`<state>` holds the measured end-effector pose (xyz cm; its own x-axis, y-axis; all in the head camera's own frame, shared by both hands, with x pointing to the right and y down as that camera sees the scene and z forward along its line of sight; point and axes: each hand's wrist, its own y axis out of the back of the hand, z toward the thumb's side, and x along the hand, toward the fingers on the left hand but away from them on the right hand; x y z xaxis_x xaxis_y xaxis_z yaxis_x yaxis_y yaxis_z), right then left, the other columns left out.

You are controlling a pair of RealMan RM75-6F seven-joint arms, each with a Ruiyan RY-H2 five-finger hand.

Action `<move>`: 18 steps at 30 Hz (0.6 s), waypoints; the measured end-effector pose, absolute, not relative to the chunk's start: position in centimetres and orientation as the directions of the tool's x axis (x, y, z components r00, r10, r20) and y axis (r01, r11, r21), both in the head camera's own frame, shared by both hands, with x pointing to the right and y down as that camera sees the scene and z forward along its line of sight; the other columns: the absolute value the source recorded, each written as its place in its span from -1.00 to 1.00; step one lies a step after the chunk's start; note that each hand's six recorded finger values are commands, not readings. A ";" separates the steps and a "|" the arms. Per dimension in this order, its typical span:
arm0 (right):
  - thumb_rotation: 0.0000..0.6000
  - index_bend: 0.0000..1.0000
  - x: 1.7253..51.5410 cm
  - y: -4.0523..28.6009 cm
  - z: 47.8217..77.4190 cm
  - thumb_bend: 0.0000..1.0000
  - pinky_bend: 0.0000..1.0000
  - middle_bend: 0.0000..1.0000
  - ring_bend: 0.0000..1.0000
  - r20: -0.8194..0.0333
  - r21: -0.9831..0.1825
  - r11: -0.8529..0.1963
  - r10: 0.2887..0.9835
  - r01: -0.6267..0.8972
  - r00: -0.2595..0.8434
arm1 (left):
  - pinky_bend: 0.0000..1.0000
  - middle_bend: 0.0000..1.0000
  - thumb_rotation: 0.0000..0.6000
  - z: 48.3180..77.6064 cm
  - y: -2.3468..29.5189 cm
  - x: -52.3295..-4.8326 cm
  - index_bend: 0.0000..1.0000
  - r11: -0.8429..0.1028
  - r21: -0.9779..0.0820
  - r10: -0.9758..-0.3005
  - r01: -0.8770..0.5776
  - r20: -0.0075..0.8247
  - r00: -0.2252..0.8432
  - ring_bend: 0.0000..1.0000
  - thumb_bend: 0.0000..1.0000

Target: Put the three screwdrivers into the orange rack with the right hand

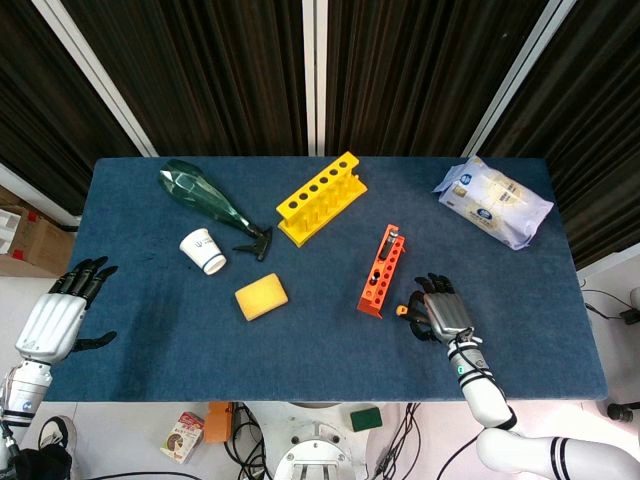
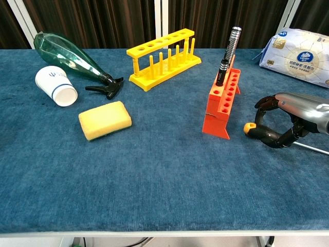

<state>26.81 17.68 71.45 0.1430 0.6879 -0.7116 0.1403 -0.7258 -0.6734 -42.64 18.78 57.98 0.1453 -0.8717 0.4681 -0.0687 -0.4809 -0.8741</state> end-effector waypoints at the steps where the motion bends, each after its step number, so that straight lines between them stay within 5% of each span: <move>1: 1.00 0.04 26.8 17.6 71.4 -0.19 -1.00 -0.79 -1.00 -0.710 -0.674 -0.725 0.689 0.143 0.144 | -0.61 -0.93 1.00 58.0 18.8 -42.6 -0.76 -0.480 -0.874 -0.872 -0.068 0.467 0.147 -0.94 -0.93; 18: 1.00 0.26 30.6 15.4 65.3 -0.04 -1.00 -0.70 -1.00 -0.610 -0.695 -0.613 0.779 0.377 0.142 | -0.61 -0.93 1.00 58.1 18.8 -41.7 -0.76 -0.487 -0.872 -0.866 -0.051 0.475 0.155 -0.94 -0.93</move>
